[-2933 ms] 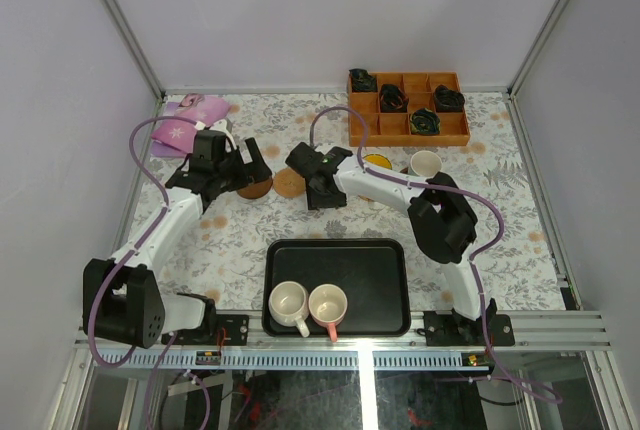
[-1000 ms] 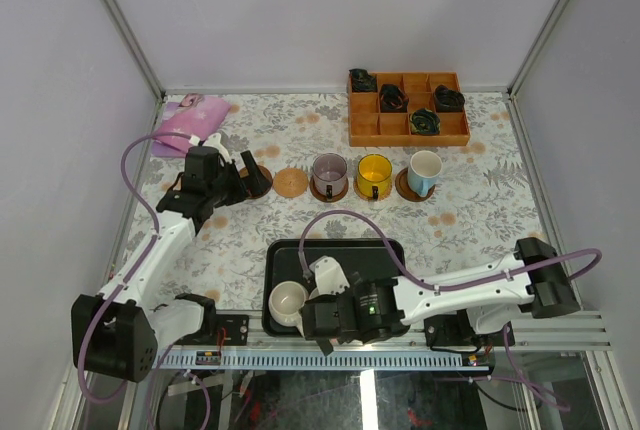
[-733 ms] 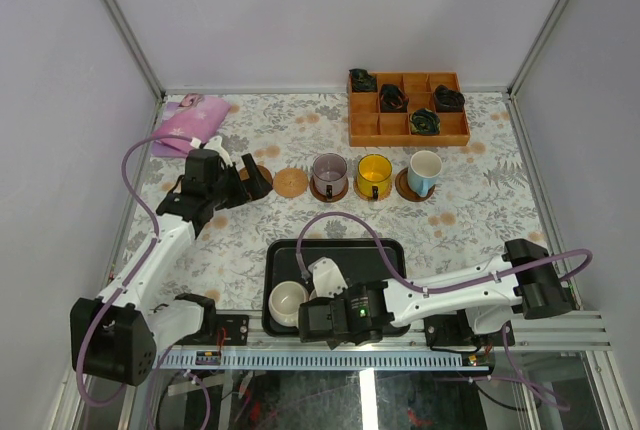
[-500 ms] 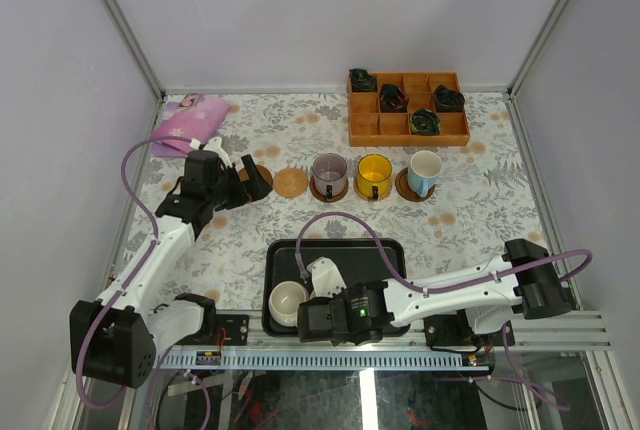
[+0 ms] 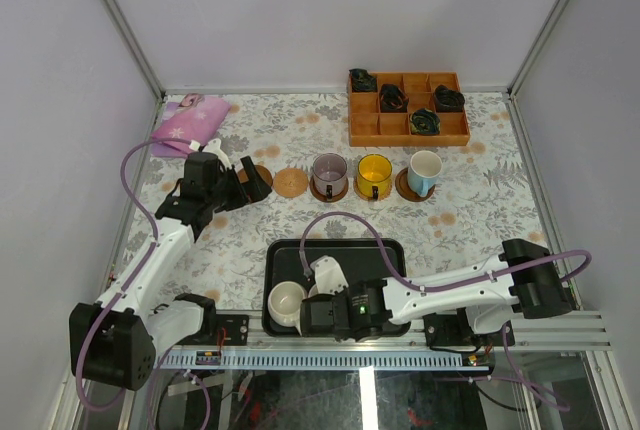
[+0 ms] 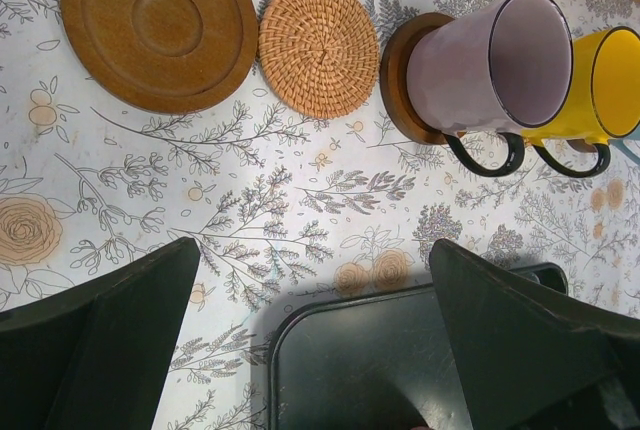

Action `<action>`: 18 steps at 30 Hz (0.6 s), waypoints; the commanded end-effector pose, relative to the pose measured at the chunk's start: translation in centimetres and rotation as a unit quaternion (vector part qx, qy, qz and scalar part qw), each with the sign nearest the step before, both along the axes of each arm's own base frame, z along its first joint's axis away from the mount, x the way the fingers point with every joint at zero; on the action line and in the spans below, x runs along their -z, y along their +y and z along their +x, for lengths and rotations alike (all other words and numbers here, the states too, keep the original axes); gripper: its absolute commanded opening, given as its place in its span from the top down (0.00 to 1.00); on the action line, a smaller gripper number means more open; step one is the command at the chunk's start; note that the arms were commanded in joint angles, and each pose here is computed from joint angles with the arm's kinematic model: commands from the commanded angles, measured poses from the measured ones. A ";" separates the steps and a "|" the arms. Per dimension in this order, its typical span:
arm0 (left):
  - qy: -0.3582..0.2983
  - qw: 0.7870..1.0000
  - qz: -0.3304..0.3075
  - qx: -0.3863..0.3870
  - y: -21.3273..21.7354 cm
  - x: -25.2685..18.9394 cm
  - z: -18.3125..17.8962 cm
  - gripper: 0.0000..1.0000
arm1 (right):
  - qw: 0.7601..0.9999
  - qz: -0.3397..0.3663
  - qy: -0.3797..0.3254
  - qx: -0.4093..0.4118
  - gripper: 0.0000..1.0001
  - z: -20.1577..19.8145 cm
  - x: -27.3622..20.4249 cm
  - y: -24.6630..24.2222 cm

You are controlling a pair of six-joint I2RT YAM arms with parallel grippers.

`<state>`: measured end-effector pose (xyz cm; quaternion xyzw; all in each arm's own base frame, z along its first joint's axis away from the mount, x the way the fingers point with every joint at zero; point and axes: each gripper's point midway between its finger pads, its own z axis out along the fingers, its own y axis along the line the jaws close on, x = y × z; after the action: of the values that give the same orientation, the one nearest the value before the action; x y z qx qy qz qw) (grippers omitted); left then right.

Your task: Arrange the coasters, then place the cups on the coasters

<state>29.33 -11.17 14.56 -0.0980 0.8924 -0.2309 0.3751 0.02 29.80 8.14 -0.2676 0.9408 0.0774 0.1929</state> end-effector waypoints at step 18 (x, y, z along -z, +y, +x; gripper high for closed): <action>-0.007 1.000 -0.003 -0.008 0.1 -0.3 0.0 0.00 | 0.975 0.008 -0.139 0.171 1.00 8.2 -4.0 -3.1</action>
<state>29.13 -11.14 14.54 -0.1012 0.8915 -0.2323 0.3755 4.94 26.27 8.44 -0.1714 0.9502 -0.0093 0.2601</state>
